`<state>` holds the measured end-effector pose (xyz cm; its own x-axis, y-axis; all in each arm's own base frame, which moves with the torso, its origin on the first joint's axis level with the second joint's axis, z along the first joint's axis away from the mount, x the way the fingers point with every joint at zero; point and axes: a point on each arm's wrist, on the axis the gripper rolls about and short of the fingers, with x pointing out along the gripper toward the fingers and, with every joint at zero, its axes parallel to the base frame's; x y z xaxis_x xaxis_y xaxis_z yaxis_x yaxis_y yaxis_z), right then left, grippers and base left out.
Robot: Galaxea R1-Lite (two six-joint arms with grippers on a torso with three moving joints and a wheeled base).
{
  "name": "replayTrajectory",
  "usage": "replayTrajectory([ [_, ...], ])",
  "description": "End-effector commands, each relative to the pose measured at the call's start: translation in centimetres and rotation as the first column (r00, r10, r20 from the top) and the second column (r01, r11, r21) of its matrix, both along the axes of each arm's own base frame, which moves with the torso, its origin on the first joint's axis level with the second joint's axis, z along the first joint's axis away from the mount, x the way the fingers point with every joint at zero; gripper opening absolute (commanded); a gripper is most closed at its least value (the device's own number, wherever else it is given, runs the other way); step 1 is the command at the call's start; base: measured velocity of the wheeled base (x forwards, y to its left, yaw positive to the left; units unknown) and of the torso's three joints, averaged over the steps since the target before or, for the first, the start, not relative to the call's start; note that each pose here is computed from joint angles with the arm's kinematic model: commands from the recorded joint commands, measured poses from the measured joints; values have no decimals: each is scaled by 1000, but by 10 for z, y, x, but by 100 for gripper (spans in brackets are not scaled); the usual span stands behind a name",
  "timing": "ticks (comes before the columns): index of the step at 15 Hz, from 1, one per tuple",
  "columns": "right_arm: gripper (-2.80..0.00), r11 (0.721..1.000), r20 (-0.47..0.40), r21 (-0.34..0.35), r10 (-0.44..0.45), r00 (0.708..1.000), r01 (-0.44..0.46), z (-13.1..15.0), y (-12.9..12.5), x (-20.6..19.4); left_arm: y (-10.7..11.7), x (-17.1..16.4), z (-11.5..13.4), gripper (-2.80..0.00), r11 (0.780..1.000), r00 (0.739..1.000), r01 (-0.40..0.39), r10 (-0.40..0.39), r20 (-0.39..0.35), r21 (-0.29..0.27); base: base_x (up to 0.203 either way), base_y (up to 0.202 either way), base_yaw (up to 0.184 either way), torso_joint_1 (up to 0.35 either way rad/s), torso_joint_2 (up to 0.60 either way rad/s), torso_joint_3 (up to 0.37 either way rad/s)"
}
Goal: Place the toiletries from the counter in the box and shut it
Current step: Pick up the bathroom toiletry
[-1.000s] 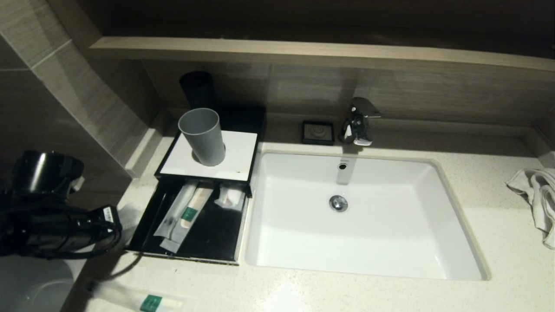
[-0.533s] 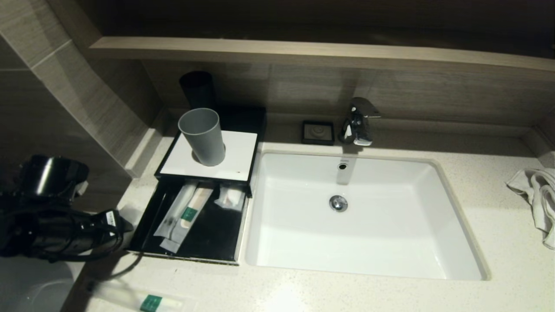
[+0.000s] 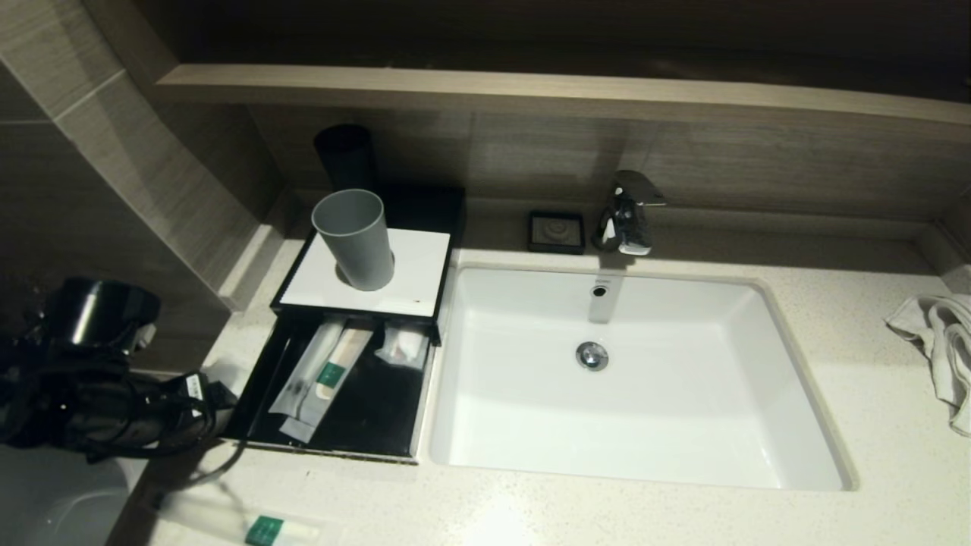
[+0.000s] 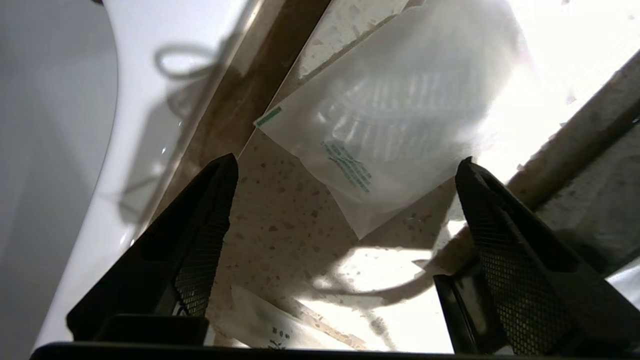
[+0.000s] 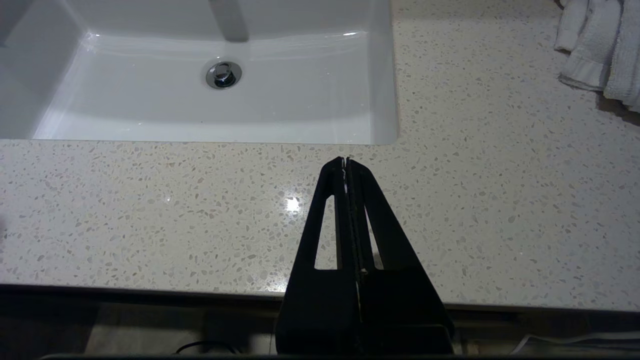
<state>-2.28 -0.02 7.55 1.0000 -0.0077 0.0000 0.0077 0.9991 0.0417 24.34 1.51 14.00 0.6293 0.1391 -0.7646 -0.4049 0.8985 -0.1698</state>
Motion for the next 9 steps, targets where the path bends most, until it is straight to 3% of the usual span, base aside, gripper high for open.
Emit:
replayTrajectory([
  [1,-280,1000,0,1,0,1000,0,0,0,0,0,2,-4,0,1000,1000,-2,2,-14,-5,0,0,0,0,0,0],
  [9,-280,1000,0,0,0,1000,0,0,0,0,1,6,-8,0,1000,1000,-6,6,-28,-9,0,0,0,0,0,0],
])
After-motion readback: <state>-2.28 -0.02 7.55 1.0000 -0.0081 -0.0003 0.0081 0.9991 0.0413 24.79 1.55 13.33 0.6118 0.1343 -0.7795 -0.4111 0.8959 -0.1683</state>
